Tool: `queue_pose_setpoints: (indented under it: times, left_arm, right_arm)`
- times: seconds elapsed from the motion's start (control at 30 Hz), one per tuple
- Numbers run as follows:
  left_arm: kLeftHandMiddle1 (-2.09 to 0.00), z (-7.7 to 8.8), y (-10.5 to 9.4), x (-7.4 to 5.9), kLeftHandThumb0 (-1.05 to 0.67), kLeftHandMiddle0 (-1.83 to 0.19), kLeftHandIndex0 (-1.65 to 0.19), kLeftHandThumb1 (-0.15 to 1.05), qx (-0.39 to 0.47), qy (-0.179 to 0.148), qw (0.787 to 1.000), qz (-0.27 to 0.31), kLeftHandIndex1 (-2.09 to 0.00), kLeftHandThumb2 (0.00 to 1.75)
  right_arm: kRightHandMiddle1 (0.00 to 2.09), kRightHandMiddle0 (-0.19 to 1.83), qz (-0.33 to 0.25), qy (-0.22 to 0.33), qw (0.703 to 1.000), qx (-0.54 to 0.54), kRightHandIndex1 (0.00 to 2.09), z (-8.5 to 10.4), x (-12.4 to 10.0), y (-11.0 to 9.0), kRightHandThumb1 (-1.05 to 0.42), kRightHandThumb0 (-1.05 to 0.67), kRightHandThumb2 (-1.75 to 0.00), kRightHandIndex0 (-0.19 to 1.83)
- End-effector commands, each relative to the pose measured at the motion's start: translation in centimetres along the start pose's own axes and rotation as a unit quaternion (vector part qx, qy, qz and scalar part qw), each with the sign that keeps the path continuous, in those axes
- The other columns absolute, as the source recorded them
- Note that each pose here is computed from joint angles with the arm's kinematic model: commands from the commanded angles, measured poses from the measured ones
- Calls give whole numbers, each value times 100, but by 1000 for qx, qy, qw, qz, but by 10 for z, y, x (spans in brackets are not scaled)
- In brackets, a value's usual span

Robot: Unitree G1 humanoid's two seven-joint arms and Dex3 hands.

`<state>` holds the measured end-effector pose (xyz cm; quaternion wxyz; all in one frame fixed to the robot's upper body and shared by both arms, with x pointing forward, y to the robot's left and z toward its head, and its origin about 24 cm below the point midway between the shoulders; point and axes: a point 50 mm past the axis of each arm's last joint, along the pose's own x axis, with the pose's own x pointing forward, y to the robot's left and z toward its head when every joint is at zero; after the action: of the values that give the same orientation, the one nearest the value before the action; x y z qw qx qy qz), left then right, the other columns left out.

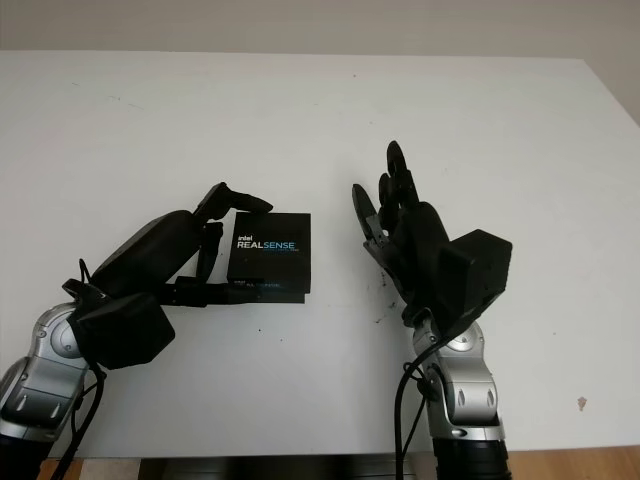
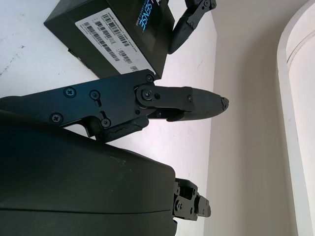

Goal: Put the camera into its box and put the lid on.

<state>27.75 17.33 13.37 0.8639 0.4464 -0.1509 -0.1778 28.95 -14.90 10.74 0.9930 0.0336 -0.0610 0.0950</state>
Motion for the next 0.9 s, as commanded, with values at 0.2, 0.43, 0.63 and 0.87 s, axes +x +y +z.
queue_pose_setpoints:
  times: [0.2,0.43,0.63,0.87]
  left_arm:
    - [-209,-2,2,-3,-33,-45,1,105,3,12,1000,2,-170,27]
    - [-209,-3,2,-3,-34,-39,0,105,1,14,1000,3,-171,27]
    - [-209,-2,3,-2,-34,-43,0,105,4,11,1000,2,-172,27]
    - [-209,-1,5,-1,-35,-41,3,105,-4,9,1000,3,-177,27]
  right_arm:
    - [6,-10,-1,-3,1000,-3,5,2,-2,-2,-105,-56,-40,-15]
    - [5,-11,4,-7,1000,-5,5,3,-2,-1,-105,-55,-41,-16]
    - [5,-11,4,-4,1000,-2,5,3,-2,-1,-105,-56,-40,-15]
    - [5,-11,4,-5,1000,-4,5,3,-1,-1,-105,-56,-41,-16]
